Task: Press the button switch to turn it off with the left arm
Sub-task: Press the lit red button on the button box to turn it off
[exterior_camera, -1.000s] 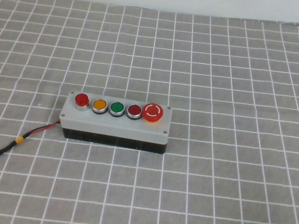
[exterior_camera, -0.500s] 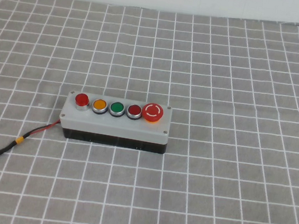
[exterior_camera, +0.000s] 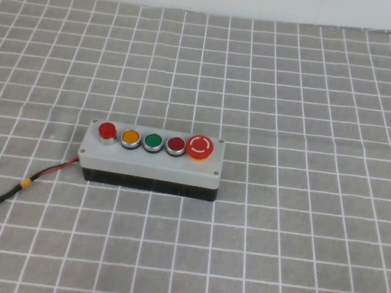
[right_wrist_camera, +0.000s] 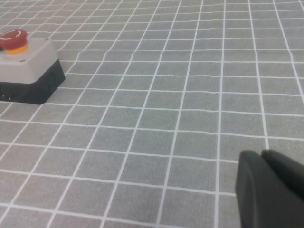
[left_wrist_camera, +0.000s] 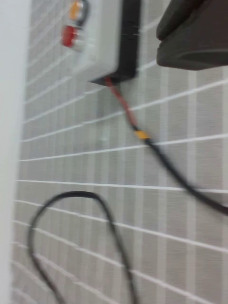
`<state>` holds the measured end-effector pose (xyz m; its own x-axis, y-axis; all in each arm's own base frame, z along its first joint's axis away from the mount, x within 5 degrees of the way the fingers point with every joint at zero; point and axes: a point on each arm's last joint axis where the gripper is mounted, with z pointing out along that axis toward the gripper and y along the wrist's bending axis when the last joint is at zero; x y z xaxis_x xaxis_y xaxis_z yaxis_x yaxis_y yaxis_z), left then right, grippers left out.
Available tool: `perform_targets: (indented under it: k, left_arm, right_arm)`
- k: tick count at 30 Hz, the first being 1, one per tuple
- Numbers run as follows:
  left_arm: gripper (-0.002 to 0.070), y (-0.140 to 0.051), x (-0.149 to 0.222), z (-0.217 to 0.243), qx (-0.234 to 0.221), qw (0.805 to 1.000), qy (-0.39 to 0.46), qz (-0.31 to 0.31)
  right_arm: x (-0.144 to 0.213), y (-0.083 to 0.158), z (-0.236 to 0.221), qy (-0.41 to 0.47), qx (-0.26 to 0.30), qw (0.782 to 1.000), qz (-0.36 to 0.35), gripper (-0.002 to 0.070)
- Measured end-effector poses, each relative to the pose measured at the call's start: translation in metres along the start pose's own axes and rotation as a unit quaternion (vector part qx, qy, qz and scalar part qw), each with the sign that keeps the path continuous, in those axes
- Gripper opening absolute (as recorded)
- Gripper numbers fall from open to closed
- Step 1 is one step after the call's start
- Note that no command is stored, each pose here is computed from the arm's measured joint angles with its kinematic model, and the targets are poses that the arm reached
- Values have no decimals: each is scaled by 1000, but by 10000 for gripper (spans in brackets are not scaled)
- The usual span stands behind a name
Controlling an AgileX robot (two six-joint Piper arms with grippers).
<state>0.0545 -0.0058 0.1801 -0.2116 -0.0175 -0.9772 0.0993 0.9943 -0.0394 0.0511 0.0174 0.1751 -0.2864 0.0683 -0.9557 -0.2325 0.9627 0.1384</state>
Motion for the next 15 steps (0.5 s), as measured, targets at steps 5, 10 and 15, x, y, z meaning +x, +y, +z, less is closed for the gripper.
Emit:
perform_targets:
  k: [5, 10, 15]
  left_arm:
    - [-3, 1, 10, -1, -3, 999, 52, -9]
    - [-3, 1, 10, -1, -4, 998, 54, -21]
    - [-3, 0, 10, -1, 2, 998, 54, -38]
  right_arm:
    - [0, 0, 0, 0, 0, 1000, 1, -16]
    - [0, 0, 0, 0, -1, 1000, 2, -16]
    - [0, 0, 0, 0, -1, 1000, 2, -16]
